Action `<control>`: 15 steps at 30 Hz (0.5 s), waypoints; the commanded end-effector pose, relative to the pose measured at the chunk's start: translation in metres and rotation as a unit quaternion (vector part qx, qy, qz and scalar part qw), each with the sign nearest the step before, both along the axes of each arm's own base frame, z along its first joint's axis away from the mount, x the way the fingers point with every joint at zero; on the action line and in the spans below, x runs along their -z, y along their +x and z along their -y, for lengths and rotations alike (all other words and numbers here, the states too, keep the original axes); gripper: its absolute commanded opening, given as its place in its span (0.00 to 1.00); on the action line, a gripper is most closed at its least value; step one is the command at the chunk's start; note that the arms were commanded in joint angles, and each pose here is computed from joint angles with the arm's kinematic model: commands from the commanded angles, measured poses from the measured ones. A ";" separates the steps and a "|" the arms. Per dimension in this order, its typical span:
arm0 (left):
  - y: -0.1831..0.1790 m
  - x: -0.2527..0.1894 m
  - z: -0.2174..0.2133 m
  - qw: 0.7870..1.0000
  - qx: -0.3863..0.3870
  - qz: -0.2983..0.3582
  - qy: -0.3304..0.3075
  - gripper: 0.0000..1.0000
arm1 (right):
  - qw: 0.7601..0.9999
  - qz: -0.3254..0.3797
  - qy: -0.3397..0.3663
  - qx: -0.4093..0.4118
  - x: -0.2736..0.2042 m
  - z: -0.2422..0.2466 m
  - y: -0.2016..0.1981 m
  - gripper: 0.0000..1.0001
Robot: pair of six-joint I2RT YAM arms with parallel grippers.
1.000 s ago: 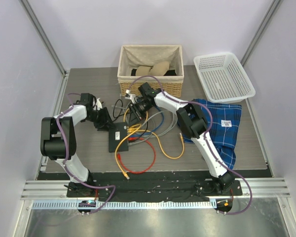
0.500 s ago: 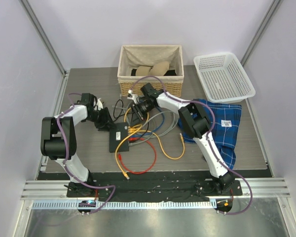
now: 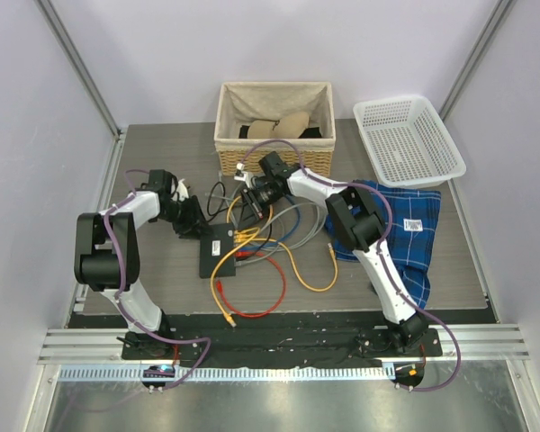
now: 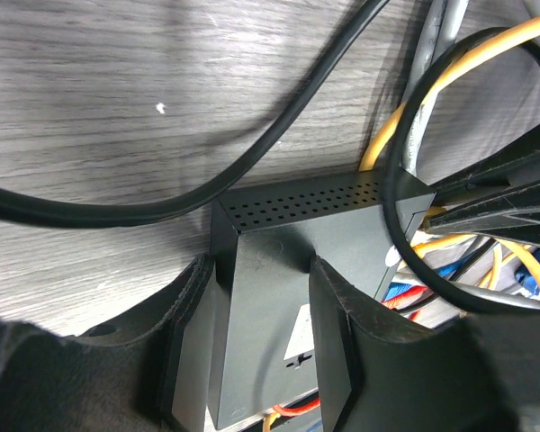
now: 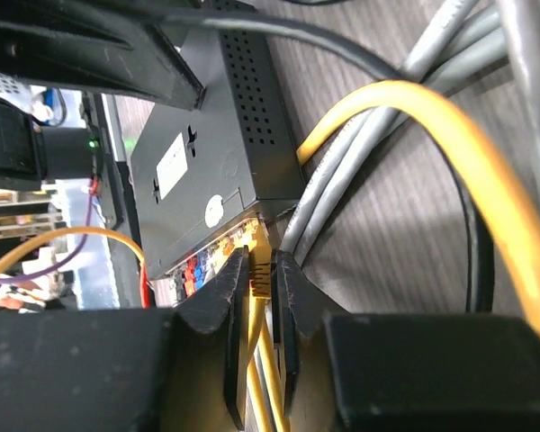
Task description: Pull the plug from the switch port
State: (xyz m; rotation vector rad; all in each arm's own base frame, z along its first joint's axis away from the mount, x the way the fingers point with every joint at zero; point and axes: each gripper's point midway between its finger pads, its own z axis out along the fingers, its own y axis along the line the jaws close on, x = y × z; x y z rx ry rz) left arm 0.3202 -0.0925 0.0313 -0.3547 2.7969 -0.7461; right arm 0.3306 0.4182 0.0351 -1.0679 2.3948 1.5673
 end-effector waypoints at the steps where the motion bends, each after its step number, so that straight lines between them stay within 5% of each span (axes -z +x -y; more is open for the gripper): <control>1: -0.001 0.013 0.010 1.000 0.028 0.003 0.006 0.33 | 0.999 0.032 0.011 -0.017 -0.022 0.000 -0.007 0.01; 4: 0.000 0.013 0.011 1.000 0.028 0.003 0.005 0.34 | 0.999 0.015 0.024 -0.019 -0.025 -0.008 -0.004 0.02; 9: 0.003 0.007 0.012 1.000 0.029 0.009 0.001 0.49 | 1.000 -0.009 0.022 -0.017 -0.019 -0.011 -0.006 0.30; 15: 0.000 0.008 0.014 0.999 0.033 0.009 -0.004 0.52 | 0.999 -0.031 0.032 -0.030 -0.016 -0.015 -0.015 0.43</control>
